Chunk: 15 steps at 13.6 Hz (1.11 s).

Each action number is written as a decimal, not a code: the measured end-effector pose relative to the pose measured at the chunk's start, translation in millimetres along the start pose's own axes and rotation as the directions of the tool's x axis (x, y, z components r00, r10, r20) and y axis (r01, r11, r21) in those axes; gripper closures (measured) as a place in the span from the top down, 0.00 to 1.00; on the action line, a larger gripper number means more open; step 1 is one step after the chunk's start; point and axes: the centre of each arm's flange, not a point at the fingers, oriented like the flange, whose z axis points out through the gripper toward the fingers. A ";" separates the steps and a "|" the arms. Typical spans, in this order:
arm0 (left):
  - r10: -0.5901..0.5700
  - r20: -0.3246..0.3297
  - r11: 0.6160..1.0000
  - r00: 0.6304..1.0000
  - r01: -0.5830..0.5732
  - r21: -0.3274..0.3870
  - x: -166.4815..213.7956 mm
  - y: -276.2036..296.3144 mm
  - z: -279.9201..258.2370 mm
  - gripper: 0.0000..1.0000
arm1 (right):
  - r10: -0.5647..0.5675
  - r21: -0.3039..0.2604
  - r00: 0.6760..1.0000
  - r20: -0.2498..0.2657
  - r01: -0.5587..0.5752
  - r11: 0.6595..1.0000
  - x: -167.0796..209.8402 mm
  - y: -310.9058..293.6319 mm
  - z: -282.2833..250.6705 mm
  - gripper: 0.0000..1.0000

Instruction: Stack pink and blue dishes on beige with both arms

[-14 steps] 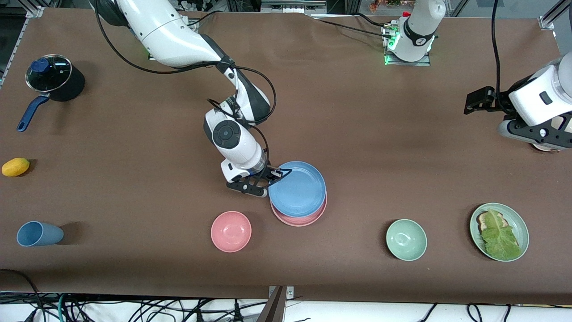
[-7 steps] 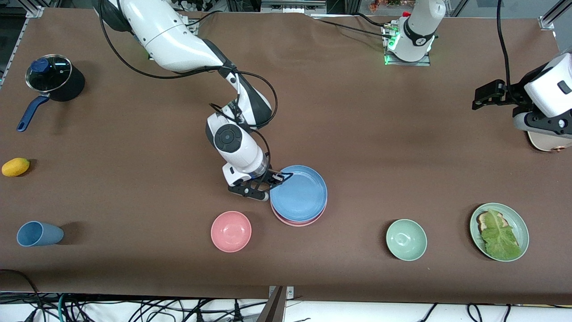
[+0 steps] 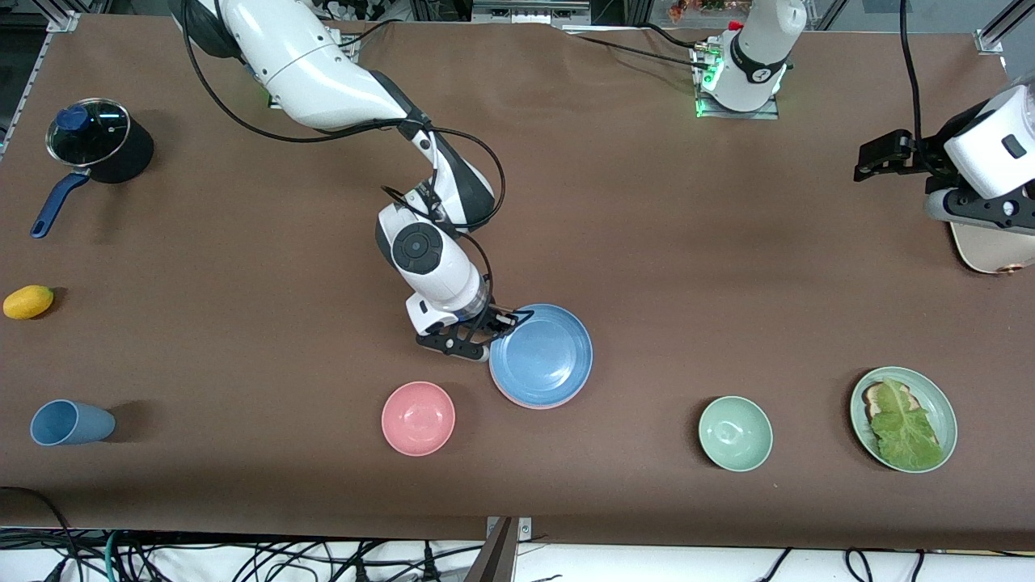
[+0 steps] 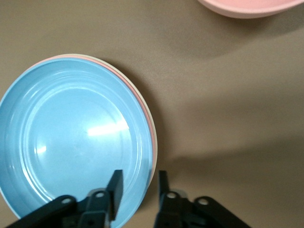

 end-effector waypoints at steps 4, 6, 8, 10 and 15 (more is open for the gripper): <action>-0.001 0.001 1.000 1.000 0.001 0.000 -7.5 0.8 0.8 1.00 | 0.002 -0.006 1.000 -0.009 -0.002 1.000 4.6 3.1 -0.8 0.48; -0.002 -0.001 1.000 1.000 0.002 0.001 -9.1 0.8 2.9 1.00 | -0.005 -0.013 1.000 -0.027 0.005 1.000 9.9 4.9 -3.7 0.52; -0.004 -0.001 1.000 1.000 0.004 0.000 -10.5 -0.3 4.2 1.00 | -0.012 -0.033 0.999 -0.037 0.011 0.999 16.4 7.7 -8.0 0.53; -0.011 -0.001 1.000 1.000 0.011 -0.002 -10.5 -4.0 5.2 1.00 | -0.007 -0.058 0.999 -0.036 0.005 0.998 31.9 17.6 -19.5 0.65; -0.014 -0.012 1.000 1.000 0.014 -0.001 -9.4 -5.7 4.9 1.00 | -0.106 -0.130 0.994 0.016 0.108 0.986 82.9 62.2 -100.3 1.00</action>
